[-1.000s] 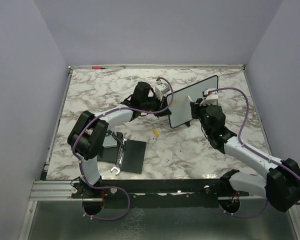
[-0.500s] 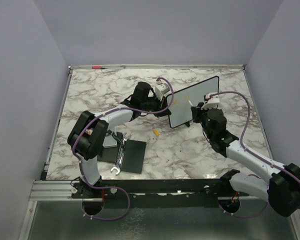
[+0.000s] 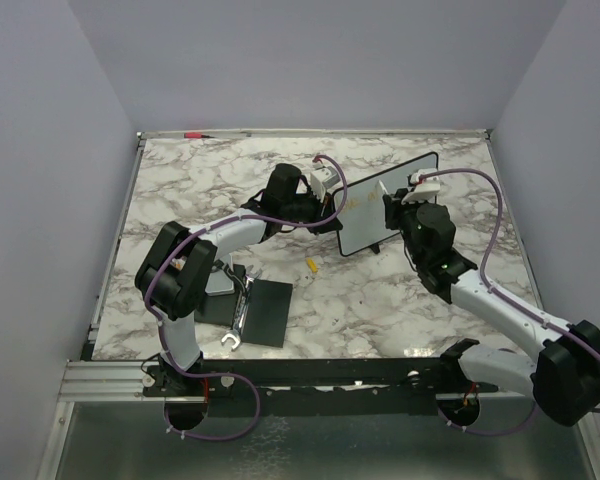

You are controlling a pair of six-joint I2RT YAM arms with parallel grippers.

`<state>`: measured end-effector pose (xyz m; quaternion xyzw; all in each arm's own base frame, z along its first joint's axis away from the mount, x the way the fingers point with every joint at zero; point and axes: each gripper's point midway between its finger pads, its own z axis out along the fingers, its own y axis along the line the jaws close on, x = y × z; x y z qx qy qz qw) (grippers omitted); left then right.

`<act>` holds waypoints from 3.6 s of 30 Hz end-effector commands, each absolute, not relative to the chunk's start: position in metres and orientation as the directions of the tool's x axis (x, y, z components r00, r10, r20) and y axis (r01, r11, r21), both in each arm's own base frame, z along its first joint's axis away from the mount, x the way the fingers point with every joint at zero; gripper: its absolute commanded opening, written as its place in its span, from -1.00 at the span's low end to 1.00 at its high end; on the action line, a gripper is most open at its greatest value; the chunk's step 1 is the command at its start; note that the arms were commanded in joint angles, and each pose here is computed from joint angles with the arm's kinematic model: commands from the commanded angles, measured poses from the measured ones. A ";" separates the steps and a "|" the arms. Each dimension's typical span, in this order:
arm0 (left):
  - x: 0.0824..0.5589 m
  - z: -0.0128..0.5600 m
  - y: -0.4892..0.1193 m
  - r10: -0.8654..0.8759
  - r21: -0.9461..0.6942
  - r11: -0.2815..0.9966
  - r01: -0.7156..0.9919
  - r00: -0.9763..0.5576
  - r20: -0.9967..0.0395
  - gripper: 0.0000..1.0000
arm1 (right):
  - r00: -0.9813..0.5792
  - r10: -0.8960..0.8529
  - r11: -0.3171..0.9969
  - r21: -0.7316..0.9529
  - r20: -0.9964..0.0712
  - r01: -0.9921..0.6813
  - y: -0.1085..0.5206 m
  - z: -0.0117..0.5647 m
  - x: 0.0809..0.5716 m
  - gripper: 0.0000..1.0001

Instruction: Write a sentence on the whiteboard

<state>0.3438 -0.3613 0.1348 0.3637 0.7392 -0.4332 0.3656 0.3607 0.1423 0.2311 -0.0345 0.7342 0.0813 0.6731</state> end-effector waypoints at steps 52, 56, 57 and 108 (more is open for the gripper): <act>0.343 0.132 -0.363 0.254 -0.357 0.358 0.863 -0.457 -0.852 -1.00 | -0.098 0.060 0.998 0.061 -0.993 -0.004 0.096 0.232 0.332 -0.99; 0.342 0.133 -0.362 0.259 -0.355 0.353 0.866 -0.455 -0.852 -1.00 | -0.096 0.084 0.996 0.086 -0.992 -0.017 0.086 0.237 0.338 -0.99; 0.342 0.133 -0.362 0.262 -0.354 0.352 0.867 -0.454 -0.852 -1.00 | -0.100 0.103 0.994 0.106 -0.990 -0.026 0.082 0.238 0.341 -0.99; 0.342 0.128 -0.354 0.313 -0.370 0.315 0.874 -0.464 -0.829 -1.00 | -0.208 0.196 0.895 0.262 -0.958 -0.362 0.093 0.204 0.379 -0.99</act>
